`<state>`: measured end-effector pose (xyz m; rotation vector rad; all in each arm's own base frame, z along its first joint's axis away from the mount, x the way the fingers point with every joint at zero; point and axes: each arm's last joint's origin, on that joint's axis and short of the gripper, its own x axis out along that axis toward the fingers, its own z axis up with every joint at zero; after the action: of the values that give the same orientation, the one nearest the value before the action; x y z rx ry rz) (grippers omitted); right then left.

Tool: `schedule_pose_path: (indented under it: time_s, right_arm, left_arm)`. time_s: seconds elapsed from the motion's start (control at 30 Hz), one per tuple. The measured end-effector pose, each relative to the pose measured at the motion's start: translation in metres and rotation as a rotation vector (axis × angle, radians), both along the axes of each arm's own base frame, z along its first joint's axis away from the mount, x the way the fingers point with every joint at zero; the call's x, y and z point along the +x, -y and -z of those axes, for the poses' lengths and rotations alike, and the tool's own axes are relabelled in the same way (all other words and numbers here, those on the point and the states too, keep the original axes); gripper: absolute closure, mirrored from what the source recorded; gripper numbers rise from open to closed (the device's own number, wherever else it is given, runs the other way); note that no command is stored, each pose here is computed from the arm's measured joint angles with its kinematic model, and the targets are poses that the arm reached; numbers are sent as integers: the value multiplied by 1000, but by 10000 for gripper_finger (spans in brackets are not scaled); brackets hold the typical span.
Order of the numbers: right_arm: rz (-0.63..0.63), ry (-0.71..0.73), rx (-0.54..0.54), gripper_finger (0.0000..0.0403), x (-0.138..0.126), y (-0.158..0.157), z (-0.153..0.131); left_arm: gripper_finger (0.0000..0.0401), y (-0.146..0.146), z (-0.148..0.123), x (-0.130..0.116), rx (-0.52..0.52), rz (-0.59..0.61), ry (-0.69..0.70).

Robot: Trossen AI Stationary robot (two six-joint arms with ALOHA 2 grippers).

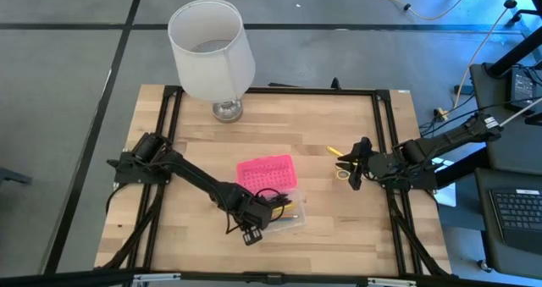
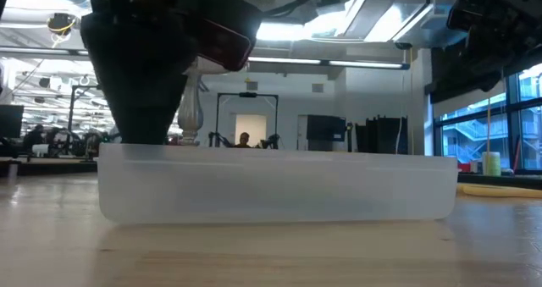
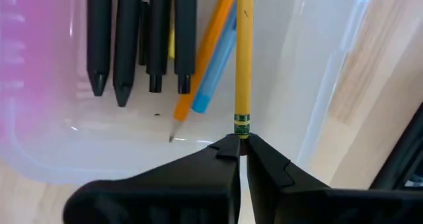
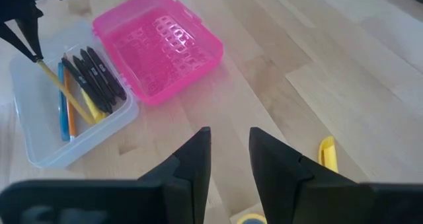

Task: Pick & place school supplies into a supply box
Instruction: Put the yellow pencil into the transparent supply box, then put the yellow pen into the transparent supply box

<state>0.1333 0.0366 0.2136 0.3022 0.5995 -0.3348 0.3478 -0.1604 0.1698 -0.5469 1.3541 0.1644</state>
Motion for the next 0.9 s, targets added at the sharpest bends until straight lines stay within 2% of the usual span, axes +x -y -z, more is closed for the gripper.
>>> schedule_pose_path:
  time_s: [0.13,0.27,0.6,0.77,0.9]
  right_arm:
    - [-6,3,17,295,0,-1,0]
    - [-65,-3,64,295,1,-3,-1]
    - [-68,0,74,295,1,-3,-1]
    - [-74,5,88,294,2,-3,-6]
    - [-61,-27,137,294,1,1,-17]
  left_arm:
    - [389,-1,0,0,-3,-1,0]
    - [368,-1,0,1,2,-2,3]
    - [325,-10,-2,4,-13,11,9]
    - [318,-22,-26,4,-55,-9,73]
    - [319,-33,-57,-1,6,18,207]
